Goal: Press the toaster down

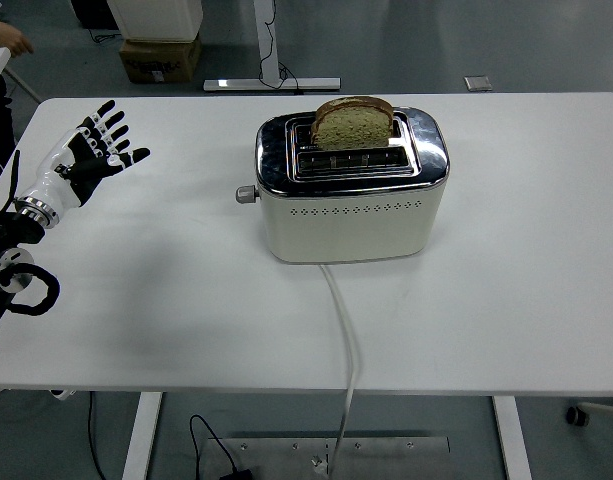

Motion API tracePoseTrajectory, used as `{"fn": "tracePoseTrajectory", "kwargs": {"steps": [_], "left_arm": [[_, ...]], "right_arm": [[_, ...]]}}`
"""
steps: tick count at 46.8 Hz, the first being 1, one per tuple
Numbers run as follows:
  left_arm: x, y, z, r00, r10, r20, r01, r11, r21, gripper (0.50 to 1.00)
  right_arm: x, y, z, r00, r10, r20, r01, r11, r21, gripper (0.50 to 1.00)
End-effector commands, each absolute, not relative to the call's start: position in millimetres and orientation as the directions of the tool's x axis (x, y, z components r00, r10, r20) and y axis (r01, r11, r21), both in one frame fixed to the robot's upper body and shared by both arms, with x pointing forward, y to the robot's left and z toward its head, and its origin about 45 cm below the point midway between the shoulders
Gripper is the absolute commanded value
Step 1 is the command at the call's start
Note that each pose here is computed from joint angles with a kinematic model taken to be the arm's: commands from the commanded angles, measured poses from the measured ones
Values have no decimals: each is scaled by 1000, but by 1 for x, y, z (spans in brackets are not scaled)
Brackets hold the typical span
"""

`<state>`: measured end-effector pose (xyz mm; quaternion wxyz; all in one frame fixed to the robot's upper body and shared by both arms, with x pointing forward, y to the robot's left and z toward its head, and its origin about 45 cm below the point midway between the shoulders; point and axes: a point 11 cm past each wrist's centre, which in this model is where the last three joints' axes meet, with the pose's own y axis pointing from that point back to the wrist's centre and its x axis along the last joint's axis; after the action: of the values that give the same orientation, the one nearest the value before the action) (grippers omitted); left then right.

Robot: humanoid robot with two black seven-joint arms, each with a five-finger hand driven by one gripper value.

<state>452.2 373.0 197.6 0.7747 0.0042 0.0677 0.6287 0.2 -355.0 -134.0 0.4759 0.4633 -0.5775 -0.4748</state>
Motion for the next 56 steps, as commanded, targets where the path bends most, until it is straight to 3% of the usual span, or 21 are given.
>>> {"fn": "tracePoseTrajectory", "kwargs": {"steps": [1,8,18,56], "left_arm": [[451,381,200,210,976,-48,-972,214,100,1000],[448,385,221,280,960,-14,-957,280,78,1000],[440,379,248,412,892,186,-911,400,101,1000],[397,373,265,599,615,513,-792,549,267,1000]], "right_arm": [[1,-355,-134,-118,-987,110,-84,120,989,998],[1,-355,-134,-118,-987,110,-84,120,989,998],[0,-355,-134,-118,-987,111,-82,121,989,998],[0,-355,-134,-118,-987,110,-83,120,989,998]]}}
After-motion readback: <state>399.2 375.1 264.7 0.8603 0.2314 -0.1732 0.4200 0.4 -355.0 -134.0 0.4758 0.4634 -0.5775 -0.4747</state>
